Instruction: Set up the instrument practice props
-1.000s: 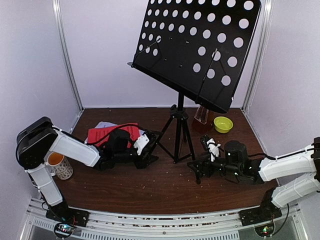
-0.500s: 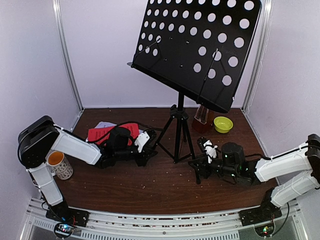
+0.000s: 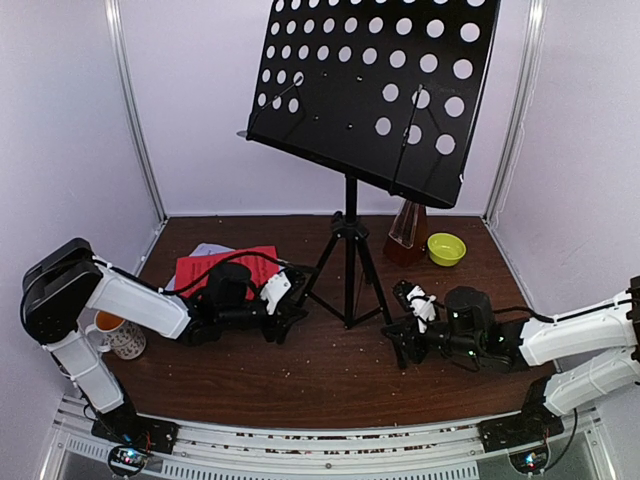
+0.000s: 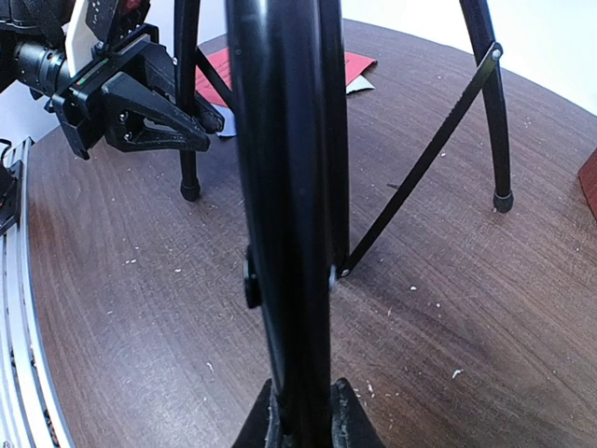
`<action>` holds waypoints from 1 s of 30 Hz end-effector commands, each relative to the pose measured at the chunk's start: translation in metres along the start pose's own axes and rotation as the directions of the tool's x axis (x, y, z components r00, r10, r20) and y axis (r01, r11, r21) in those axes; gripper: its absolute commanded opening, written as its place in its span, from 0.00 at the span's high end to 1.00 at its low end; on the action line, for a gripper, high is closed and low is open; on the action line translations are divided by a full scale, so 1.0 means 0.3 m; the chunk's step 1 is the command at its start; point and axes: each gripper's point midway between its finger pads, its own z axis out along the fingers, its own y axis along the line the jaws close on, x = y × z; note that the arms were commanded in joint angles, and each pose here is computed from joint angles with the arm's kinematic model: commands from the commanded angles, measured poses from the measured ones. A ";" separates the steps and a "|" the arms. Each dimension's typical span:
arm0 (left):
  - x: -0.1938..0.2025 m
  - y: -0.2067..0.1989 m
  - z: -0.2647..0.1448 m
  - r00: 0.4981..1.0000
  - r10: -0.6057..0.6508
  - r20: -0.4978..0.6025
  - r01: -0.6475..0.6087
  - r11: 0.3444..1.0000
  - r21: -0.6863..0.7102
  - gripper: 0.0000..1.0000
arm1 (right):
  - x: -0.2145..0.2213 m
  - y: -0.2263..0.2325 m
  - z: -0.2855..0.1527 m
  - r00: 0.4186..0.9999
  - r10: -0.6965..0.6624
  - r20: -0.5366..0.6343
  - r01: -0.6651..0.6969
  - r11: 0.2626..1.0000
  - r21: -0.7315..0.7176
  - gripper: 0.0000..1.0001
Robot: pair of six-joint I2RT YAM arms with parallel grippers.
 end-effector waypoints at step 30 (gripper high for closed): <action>0.122 0.164 -0.212 0.996 -0.045 -0.070 0.016 0.929 -0.369 1.00 | -0.140 -0.274 0.153 0.999 0.011 -0.042 0.002 0.957 0.289 1.00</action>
